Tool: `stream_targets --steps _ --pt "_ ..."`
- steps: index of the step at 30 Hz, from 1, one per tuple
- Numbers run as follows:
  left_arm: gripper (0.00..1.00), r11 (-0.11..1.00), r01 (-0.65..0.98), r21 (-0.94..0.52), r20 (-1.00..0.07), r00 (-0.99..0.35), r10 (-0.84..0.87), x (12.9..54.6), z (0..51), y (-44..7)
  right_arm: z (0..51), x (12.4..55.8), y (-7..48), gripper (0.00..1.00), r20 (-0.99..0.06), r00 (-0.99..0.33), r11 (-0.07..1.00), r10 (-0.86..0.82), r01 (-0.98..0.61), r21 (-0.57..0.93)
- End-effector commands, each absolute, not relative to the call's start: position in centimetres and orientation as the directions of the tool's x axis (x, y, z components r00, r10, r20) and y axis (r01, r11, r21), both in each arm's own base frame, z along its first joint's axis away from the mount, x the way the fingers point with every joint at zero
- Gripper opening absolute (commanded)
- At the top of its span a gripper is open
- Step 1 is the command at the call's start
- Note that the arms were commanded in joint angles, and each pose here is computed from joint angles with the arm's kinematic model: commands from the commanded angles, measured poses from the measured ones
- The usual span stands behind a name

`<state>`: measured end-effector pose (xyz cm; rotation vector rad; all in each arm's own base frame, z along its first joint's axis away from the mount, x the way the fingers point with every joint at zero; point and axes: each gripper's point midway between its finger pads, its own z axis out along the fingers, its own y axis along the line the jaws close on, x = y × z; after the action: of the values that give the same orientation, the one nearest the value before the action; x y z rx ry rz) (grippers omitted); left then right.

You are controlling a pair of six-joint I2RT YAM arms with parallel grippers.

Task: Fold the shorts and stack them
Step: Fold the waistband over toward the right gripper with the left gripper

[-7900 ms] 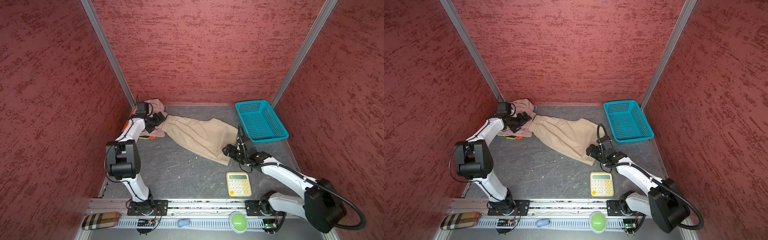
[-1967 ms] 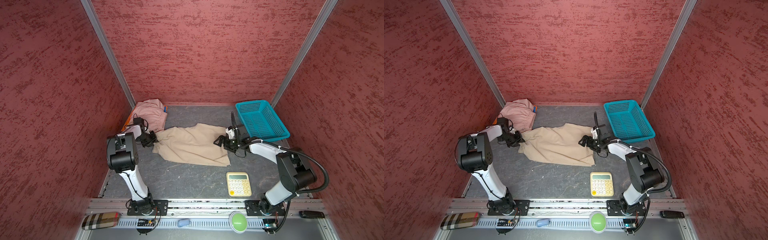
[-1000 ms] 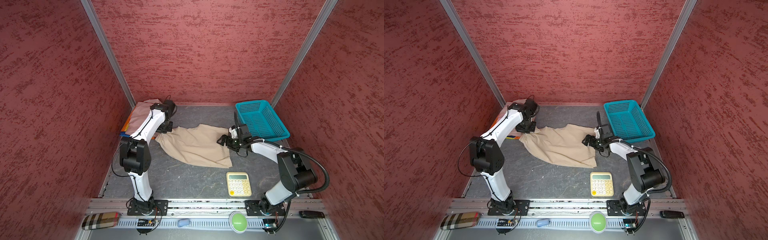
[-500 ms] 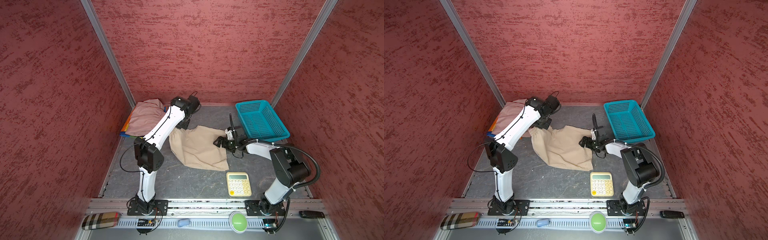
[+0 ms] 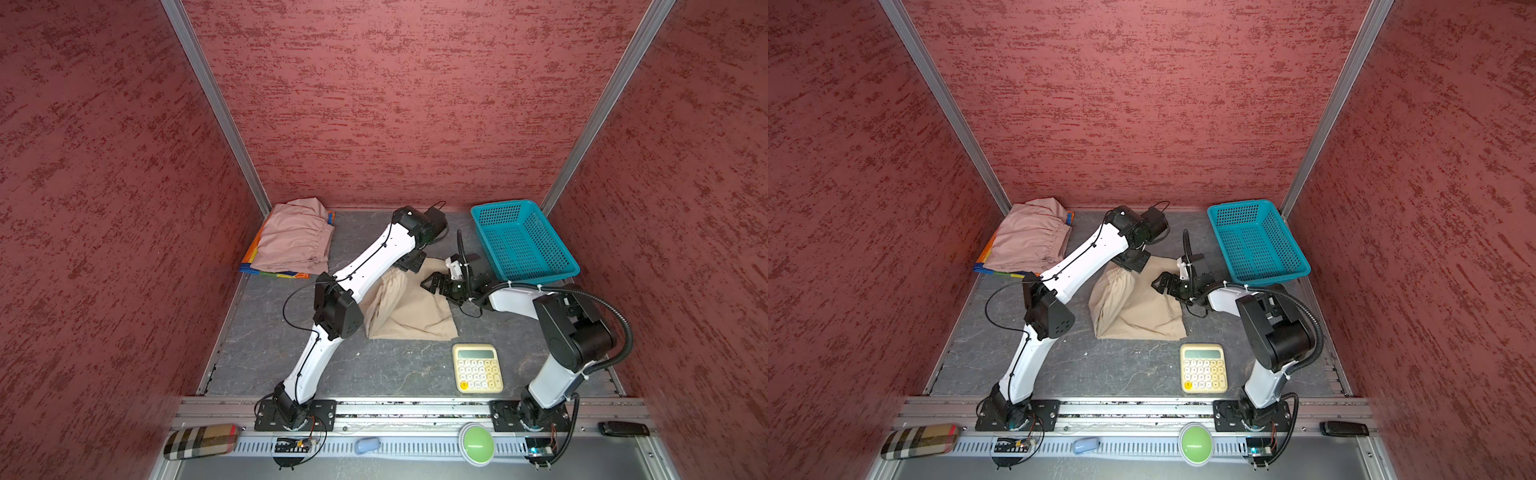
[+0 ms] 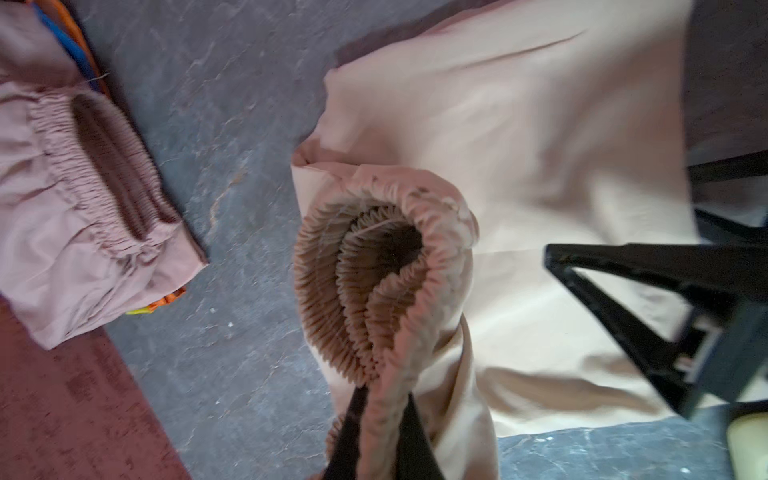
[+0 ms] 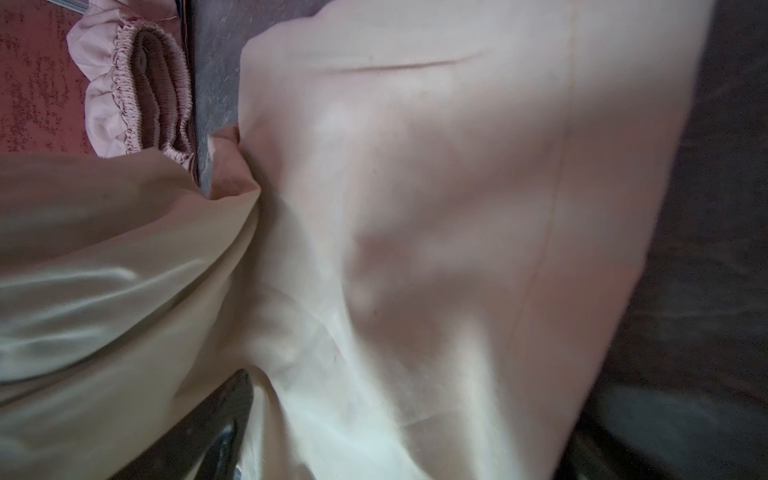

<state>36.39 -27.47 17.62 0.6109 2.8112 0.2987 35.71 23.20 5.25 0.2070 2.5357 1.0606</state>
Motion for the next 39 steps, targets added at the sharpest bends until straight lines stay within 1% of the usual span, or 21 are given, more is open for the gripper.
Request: stream_targets --steps 1,5,9,10,11,12,13,14,15,17,18,20,22,24,25,27,29,32,34,39 --pt "0.00 0.916 0.377 0.136 -0.162 -0.904 0.396 35.2 16.5 -29.5 2.0 32.7 23.1 0.99 -0.163 -0.949 0.714 0.271 0.084 0.695" --pt "0.00 0.929 0.369 0.031 -0.142 -0.918 0.369 34.8 14.8 -31.4 1.9 32.1 22.9 0.99 -0.154 -0.950 0.712 0.272 0.091 0.696" --pt "0.00 0.937 0.349 -0.015 -0.148 -0.928 0.343 35.2 13.5 -32.2 3.2 31.2 22.3 0.99 -0.177 -0.947 0.719 0.268 0.075 0.690" --pt "0.02 0.940 0.339 -0.025 -0.153 -0.931 0.332 35.4 13.3 -32.3 3.6 31.1 22.0 0.99 -0.187 -0.945 0.724 0.270 0.071 0.687" --pt "0.12 0.945 0.325 -0.041 -0.154 -0.936 0.316 35.7 13.1 -32.3 4.1 30.8 21.7 0.99 -0.199 -0.943 0.732 0.266 0.064 0.679" --pt "0.16 0.948 0.312 -0.066 -0.158 -0.941 0.299 36.0 13.0 -32.4 4.7 30.6 21.5 0.99 -0.215 -0.942 0.741 0.259 0.051 0.670" --pt "0.16 0.949 0.301 -0.097 -0.164 -0.945 0.283 36.3 13.1 -32.6 5.2 30.5 21.1 0.99 -0.232 -0.938 0.749 0.256 0.042 0.661" --pt "0.25 0.945 0.291 -0.148 -0.175 -0.948 0.264 36.5 13.6 -33.0 5.8 30.2 20.7 0.99 -0.248 -0.935 0.763 0.252 0.035 0.646" --pt "0.51 0.942 0.276 -0.191 -0.200 -0.950 0.238 36.9 14.4 -33.3 6.3 30.0 20.1 0.99 -0.265 -0.931 0.777 0.250 0.029 0.629" --pt "0.85 0.921 0.266 -0.284 -0.274 -0.943 0.188 37.8 17.1 -33.9 7.7 29.8 18.9 0.99 -0.307 -0.918 0.801 0.250 0.017 0.599" --pt "1.00 0.905 0.262 -0.334 -0.312 -0.937 0.156 38.2 18.7 -34.2 8.2 29.7 18.3 0.99 -0.323 -0.913 0.810 0.250 0.015 0.586" --pt "0.99 0.839 0.274 -0.471 -0.394 -0.916 0.078 38.7 23.2 -34.6 9.3 29.5 17.5 0.99 -0.351 -0.903 0.825 0.249 0.008 0.566" --pt "0.99 0.777 0.268 -0.570 -0.440 -0.898 -0.013 39.1 26.8 -33.9 10.3 29.4 17.3 0.99 -0.368 -0.896 0.826 0.249 -0.002 0.563" --pt "0.99 0.726 0.237 -0.645 -0.446 -0.889 -0.106 39.2 28.7 -32.0 11.1 29.4 17.6 0.99 -0.373 -0.896 0.822 0.242 -0.015 0.569" --pt "0.99 0.695 0.203 -0.689 -0.423 -0.892 -0.159 39.3 28.9 -30.8 11.1 29.4 17.8 0.99 -0.377 -0.896 0.832 0.234 -0.016 0.555" --pt "0.99 0.645 0.137 -0.752 -0.360 -0.905 -0.228 39.0 27.5 -28.8 10.4 29.4 18.2 0.99 -0.378 -0.902 0.854 0.206 -0.022 0.520" --pt "0.99 0.626 0.070 -0.777 -0.301 -0.915 -0.271 38.3 24.8 -27.2 9.4 29.3 19.3 0.99 -0.360 -0.917 0.861 0.170 -0.040 0.507" --pt "0.99 0.634 -0.003 -0.774 -0.225 -0.933 -0.280 37.0 20.6 -25.9 7.1 29.3 20.1 0.99 -0.328 -0.937 0.895 0.123 -0.038 0.444" --pt "0.99 0.656 -0.054 -0.753 -0.174 -0.945 -0.278 36.4 17.9 -25.0 5.7 29.6 19.5 0.99 -0.315 -0.943 0.924 0.109 -0.021 0.382" --pt "0.99 0.722 -0.105 -0.684 -0.121 -0.960 -0.254 35.5 13.5 -22.4 3.8 31.2 16.4 0.97 -0.352 -0.933 0.985 0.070 0.008 0.173"
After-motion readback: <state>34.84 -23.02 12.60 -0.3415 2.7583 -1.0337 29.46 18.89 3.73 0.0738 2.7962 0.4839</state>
